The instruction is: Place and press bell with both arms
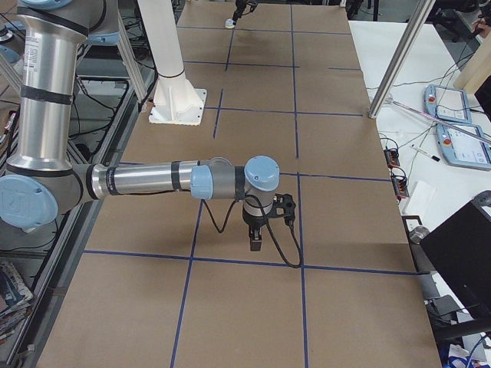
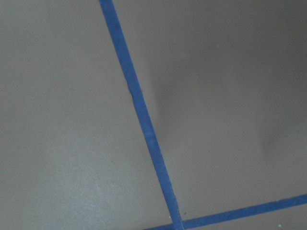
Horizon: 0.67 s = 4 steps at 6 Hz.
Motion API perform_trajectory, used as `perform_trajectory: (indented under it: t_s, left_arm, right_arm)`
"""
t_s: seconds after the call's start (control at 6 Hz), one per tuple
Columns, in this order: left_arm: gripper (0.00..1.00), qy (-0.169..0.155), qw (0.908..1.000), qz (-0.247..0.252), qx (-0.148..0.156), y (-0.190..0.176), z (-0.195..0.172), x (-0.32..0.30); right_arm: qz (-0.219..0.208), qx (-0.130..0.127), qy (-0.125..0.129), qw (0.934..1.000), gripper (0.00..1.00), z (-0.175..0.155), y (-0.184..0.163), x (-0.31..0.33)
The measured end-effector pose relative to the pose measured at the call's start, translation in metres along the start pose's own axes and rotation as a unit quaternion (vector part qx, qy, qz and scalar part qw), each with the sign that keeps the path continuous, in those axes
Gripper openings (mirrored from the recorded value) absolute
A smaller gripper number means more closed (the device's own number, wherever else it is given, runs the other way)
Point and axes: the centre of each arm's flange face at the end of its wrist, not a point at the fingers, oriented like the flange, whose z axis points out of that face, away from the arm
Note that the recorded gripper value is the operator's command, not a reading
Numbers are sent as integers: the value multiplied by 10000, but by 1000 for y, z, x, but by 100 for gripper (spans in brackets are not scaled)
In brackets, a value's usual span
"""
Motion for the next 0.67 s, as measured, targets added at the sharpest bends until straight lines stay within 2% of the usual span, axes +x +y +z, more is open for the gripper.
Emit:
perform_trajectory:
  t_s: [0.67]
  left_arm:
    - [100, -60, 9987, 69, -493, 15, 37, -10]
  right_arm:
    - [-4, -1, 6, 10000, 100, 0, 0, 0]
